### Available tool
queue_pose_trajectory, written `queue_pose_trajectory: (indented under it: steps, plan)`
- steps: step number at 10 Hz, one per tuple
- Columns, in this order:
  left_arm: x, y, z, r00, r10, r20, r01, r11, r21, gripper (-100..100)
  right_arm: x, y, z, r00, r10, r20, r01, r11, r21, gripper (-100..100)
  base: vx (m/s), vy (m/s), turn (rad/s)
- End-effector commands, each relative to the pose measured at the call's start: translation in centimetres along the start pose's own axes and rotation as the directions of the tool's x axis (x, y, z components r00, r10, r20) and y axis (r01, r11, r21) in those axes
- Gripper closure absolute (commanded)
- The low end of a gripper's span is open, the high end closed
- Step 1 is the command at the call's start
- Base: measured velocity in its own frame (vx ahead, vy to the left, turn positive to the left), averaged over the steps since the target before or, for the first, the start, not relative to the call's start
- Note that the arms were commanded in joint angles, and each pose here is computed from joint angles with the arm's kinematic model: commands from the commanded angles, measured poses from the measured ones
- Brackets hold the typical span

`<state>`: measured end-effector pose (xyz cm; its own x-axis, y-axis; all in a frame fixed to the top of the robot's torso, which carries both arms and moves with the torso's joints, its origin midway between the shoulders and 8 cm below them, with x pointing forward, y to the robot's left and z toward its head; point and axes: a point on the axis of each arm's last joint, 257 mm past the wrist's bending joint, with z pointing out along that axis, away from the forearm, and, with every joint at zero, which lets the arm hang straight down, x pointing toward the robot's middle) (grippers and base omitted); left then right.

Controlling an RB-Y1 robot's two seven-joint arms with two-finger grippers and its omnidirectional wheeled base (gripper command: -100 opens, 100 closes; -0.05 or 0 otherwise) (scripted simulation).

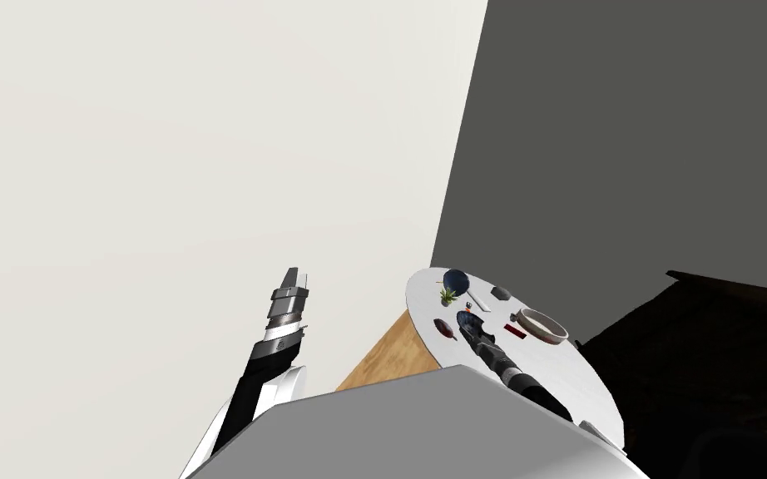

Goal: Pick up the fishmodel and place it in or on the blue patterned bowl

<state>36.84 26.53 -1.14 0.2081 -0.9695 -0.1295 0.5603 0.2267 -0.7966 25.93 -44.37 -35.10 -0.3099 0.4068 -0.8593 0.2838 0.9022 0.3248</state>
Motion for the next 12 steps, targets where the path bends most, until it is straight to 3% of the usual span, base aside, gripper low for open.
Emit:
queue_pose_trajectory:
  steps: [1,3,4,5,8,11,12]
  plan:
    - [0.0,0.0,0.0,1.000,0.000,0.000,0.000,1.000,0.000,0,1.9,-2.8,-1.0,0.996,-0.059,-0.061,0.062,0.997,0.047,-100,0.029,0.006,0.389]
    - [0.0,0.0,0.0,1.000,0.000,0.000,0.000,1.000,0.000,0,4.5,-6.3,-3.0,0.977,-0.149,-0.154,0.164,0.982,0.089,-100,0.050,0.005,0.483]
    - [0.0,0.0,0.0,1.000,0.000,0.000,0.000,1.000,0.000,0,5.0,-7.0,-3.2,0.975,-0.147,-0.166,0.165,0.981,0.101,-100,0.047,-0.003,0.188]
    - [0.0,0.0,0.0,1.000,0.000,0.000,0.000,1.000,0.000,0,6.4,-8.8,-4.5,0.959,-0.185,-0.216,0.214,0.970,0.116,-100,0.046,0.002,0.374]
    - [0.0,0.0,0.0,1.000,0.000,0.000,0.000,1.000,0.000,0,8.1,-11.0,-6.0,0.937,-0.218,-0.274,0.261,0.956,0.133,-100,0.040,-0.002,0.219]
    - [0.0,0.0,0.0,1.000,0.000,0.000,0.000,1.000,0.000,0,12.2,-16.2,-11.0,0.854,-0.292,-0.430,0.384,0.912,0.143,-100,0.057,-0.002,0.356]
    - [0.0,0.0,0.0,1.000,0.000,0.000,0.000,1.000,0.000,0,12.2,-16.2,-11.0,0.854,-0.292,-0.430,0.384,0.912,0.143,-100,0.060,-0.016,0.272]
